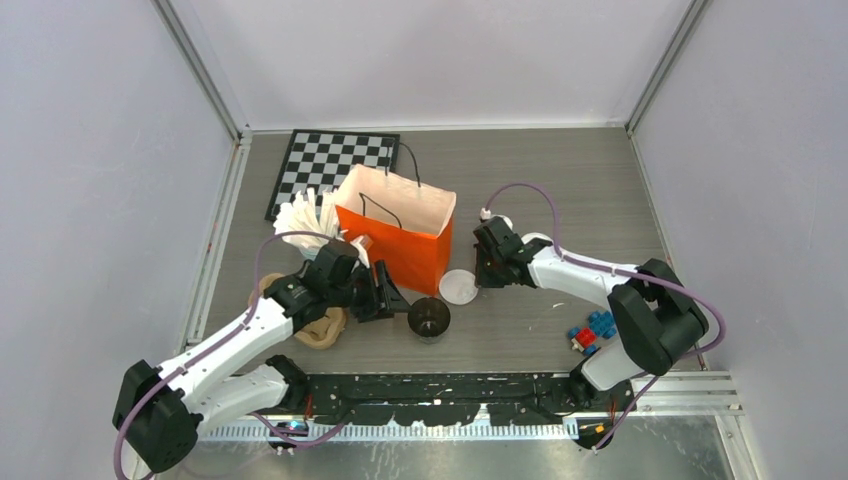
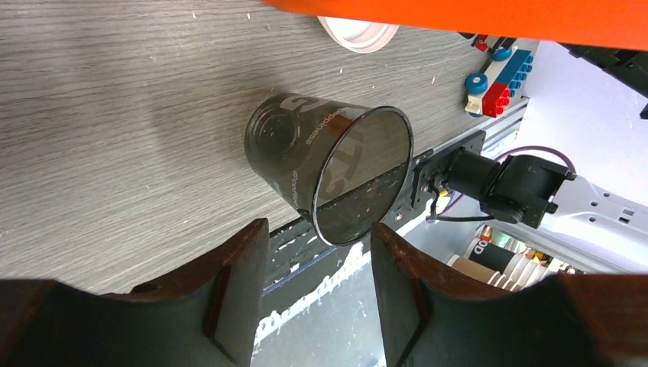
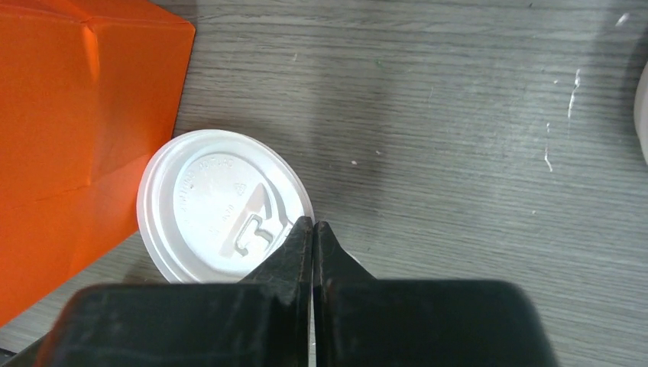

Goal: Pack the takeout coffee

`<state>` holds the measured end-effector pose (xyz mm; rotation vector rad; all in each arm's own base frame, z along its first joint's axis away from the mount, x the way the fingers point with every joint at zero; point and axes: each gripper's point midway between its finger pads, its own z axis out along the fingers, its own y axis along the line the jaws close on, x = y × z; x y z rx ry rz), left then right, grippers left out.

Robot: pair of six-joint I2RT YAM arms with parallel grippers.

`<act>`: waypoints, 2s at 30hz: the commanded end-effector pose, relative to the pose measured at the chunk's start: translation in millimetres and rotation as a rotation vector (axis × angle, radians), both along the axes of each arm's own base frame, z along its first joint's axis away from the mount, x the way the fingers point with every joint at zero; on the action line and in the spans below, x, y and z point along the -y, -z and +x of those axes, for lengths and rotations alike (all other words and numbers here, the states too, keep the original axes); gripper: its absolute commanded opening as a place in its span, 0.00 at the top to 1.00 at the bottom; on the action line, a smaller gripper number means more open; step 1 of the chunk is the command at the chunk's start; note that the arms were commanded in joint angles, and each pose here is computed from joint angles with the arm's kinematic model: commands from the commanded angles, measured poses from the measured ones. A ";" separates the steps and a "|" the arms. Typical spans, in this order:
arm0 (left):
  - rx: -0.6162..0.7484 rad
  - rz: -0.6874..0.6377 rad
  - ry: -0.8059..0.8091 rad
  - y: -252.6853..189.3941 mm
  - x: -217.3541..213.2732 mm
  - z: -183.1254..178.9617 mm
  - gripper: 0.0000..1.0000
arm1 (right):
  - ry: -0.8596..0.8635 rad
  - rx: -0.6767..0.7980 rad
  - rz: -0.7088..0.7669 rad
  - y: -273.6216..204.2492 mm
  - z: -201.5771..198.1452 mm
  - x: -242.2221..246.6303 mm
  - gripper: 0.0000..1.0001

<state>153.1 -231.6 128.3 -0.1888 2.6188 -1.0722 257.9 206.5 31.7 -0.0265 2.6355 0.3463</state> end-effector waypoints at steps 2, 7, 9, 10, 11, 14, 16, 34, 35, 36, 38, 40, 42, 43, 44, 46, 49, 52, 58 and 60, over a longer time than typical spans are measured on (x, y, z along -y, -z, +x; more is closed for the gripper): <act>0.036 -0.043 0.016 -3.8 10.5 3.4 0.47 | 0.016 0.036 0.023 -21.2 -5.4 7.5 1.00; 0.036 -0.029 0.019 3.2 14.6 3.6 0.48 | 0.066 0.023 0.008 -38.1 -28.4 29.7 1.00; 0.035 -0.022 0.027 6.6 17.7 3.2 0.48 | 0.085 0.031 0.010 -47.8 -37.3 38.3 1.00; 0.033 -0.021 0.036 7.3 19.5 2.2 0.48 | 0.092 0.022 0.003 -51.6 -44.6 44.5 1.00; 0.032 -0.015 0.044 7.0 20.4 1.1 0.49 | 0.096 0.030 0.010 -59.9 -50.6 49.1 1.00; 0.069 0.002 0.060 -3.6 18.7 -3.6 0.50 | 0.117 0.033 0.013 -83.8 -67.8 63.4 1.00; 0.093 -0.001 0.053 -13.7 13.8 -5.2 0.50 | 0.115 0.047 0.047 -104.6 -77.7 66.9 1.00; 0.220 -0.133 0.124 -141.5 34.3 2.0 0.54 | -0.099 0.173 0.089 -189.4 -93.2 31.9 0.99; 0.222 -0.138 0.129 -144.7 35.9 2.4 0.54 | -0.131 0.202 0.066 -194.4 -95.0 23.1 0.99; 0.220 -0.138 0.131 -146.1 36.9 2.5 0.54 | -0.143 0.206 0.054 -194.9 -95.0 17.1 0.99; 0.210 -0.136 0.128 -145.8 37.0 2.3 0.55 | -0.165 0.219 0.052 -200.1 -95.8 1.9 1.00; 0.194 -0.132 0.128 -141.8 37.0 0.4 0.55 | -0.175 0.220 0.077 -203.3 -94.5 -14.2 0.99; 0.174 -0.127 0.124 -135.9 36.8 -1.6 0.55 | -0.180 0.238 0.111 -210.1 -92.3 -27.9 1.00; 0.166 -0.126 0.122 -134.0 36.9 -2.2 0.54 | -0.184 0.248 0.130 -213.8 -90.5 -35.0 1.00; 0.158 -0.125 0.120 -132.1 36.9 -3.2 0.54 | -0.190 0.252 0.140 -216.2 -90.0 -40.0 0.99; 0.142 -0.125 0.124 -129.0 37.9 -5.3 0.54 | -0.203 0.253 0.147 -219.0 -88.9 -47.8 1.00; 0.130 -0.136 0.140 -126.5 41.2 -7.8 0.54 | -0.220 0.260 0.151 -223.0 -87.8 -55.0 1.00; 0.115 -0.130 0.153 -121.5 42.6 -9.7 0.54 | -0.219 0.271 0.157 -228.2 -85.4 -57.3 0.99; 0.117 -0.091 0.151 -113.8 38.5 -11.6 0.58 | -0.225 0.277 0.181 -235.2 -86.8 -59.9 1.00; 0.114 -0.080 0.148 -110.7 37.2 -11.5 0.64 | -0.225 0.280 0.196 -237.8 -87.2 -61.8 1.00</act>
